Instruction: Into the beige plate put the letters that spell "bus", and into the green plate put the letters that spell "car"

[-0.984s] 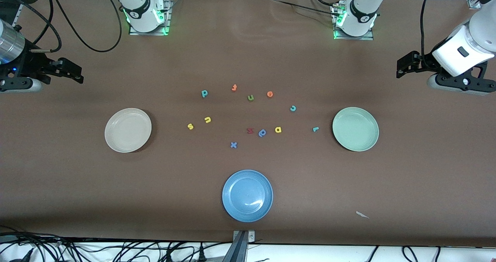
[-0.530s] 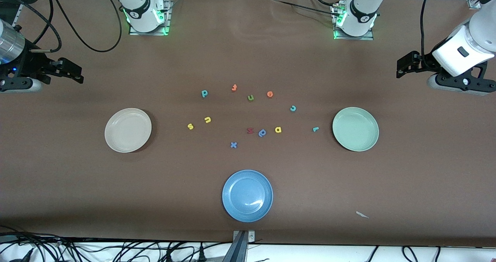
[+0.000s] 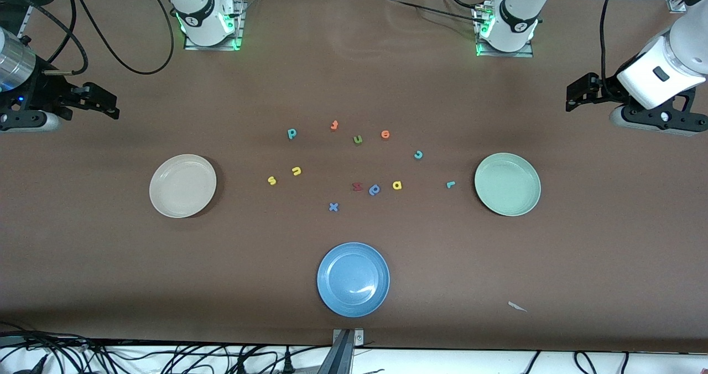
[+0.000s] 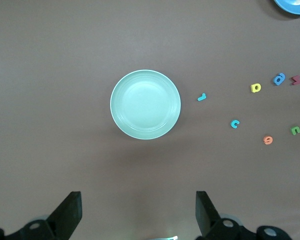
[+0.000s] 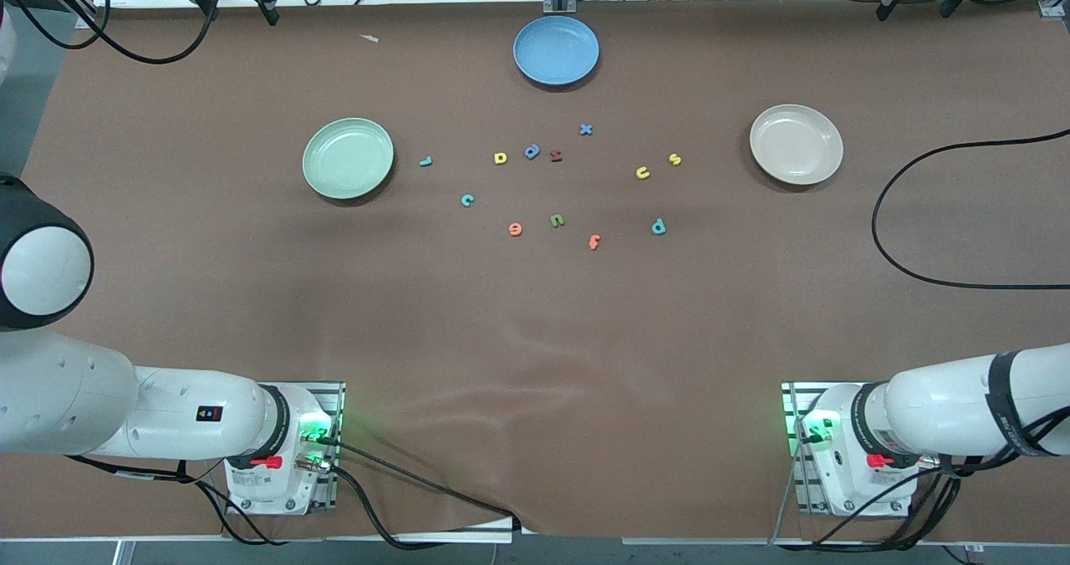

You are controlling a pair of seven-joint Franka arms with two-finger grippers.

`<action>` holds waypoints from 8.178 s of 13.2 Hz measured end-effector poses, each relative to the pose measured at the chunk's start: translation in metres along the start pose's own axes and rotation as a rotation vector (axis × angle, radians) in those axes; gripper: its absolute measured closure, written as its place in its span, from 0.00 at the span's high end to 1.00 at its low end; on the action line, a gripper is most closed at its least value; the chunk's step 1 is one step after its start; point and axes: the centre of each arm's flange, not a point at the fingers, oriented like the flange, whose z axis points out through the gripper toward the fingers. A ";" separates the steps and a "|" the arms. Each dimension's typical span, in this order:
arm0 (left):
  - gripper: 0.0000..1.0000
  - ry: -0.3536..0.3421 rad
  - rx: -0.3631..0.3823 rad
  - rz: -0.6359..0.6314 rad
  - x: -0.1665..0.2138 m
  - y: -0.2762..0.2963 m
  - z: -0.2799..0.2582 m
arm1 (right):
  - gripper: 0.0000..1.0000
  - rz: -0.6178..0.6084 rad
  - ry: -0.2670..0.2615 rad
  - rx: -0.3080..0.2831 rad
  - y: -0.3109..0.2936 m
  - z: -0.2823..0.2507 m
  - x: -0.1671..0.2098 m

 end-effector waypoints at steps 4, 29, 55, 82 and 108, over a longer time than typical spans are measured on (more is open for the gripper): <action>1.00 0.000 0.000 0.000 0.000 0.000 0.000 | 1.00 0.000 0.000 0.000 0.000 0.000 0.000; 1.00 0.000 0.000 0.000 0.000 0.000 0.000 | 1.00 0.000 0.004 0.000 0.000 0.000 0.000; 0.97 -0.089 -0.004 0.159 0.082 0.249 0.361 | 1.00 -0.128 -0.016 -0.001 -0.250 0.322 0.030; 0.23 -0.117 0.134 0.227 0.059 0.230 0.353 | 0.54 -0.583 -0.009 -0.010 -0.256 0.398 0.035; 0.58 -0.116 0.109 0.718 0.104 0.168 0.415 | 0.22 -0.273 -0.016 -0.156 -0.096 0.340 0.087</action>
